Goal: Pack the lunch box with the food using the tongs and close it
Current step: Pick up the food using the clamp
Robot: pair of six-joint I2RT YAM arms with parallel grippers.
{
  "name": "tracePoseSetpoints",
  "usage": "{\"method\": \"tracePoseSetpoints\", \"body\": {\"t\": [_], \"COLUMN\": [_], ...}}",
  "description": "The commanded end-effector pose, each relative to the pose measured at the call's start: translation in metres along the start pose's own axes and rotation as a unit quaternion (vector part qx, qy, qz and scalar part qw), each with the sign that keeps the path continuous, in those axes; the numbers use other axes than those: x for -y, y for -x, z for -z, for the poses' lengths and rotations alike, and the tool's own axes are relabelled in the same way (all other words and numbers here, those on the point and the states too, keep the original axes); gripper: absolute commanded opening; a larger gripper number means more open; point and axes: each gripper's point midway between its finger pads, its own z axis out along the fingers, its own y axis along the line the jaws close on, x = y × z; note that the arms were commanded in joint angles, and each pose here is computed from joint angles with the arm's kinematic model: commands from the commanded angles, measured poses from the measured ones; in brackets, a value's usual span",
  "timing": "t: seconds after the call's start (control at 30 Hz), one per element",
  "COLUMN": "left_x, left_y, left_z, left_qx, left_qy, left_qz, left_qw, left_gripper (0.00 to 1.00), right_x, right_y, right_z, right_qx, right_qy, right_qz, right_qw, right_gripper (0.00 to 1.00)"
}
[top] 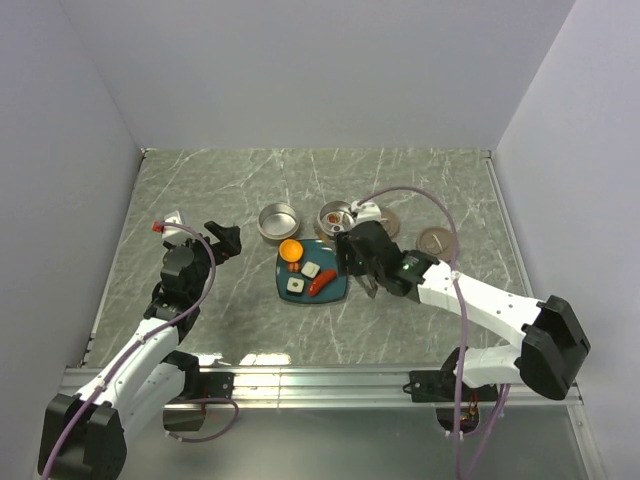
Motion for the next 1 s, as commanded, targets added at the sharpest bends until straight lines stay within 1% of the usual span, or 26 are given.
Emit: {"method": "tracePoseSetpoints", "body": {"t": [0.0,0.07,0.17,0.4,0.57,0.7,0.9,0.97], "left_x": [0.009,0.01,0.009,0.01,0.009,0.009,0.009,0.009], "left_y": [0.012,0.013,0.012,0.012,0.013,0.013,0.013,0.013], "left_z": [-0.002,-0.001,-0.001,0.0,0.0,0.001,0.001,0.001], "left_qx": [0.02,0.02,0.02,0.02,0.021,0.023,0.022,0.023], "left_qy": [-0.018,-0.019,-0.018,-0.019,-0.018,-0.018,-0.018,-0.017], "left_qz": [0.006,0.006,0.007,0.008,0.008,0.008,0.009,0.009], "left_qw": [1.0,1.0,1.0,1.0,1.0,1.0,1.0,1.0], "left_gripper": [1.0,0.99,0.99,0.99,0.99,0.99,0.99,0.99], "right_x": [-0.034,-0.051,-0.064,-0.069,-0.076,-0.082,-0.086,-0.085], "right_y": [0.001,-0.006,-0.011,-0.03,-0.029,-0.028,-0.031,-0.031], "right_z": [0.013,0.014,0.008,-0.019,-0.029,-0.035,-0.041,-0.041], "right_qx": [0.02,0.012,0.002,-0.034,-0.038,-0.039,-0.048,-0.048], "right_qy": [0.063,0.098,0.119,0.106,0.109,0.114,0.117,0.113], "right_qz": [0.0,0.006,0.011,0.029,0.034,0.037,0.043,0.043], "right_qw": [0.998,0.995,0.993,0.993,0.993,0.992,0.991,0.991], "right_gripper": [0.69,0.69,0.68,0.66,0.63,0.58,0.43,0.4]}}
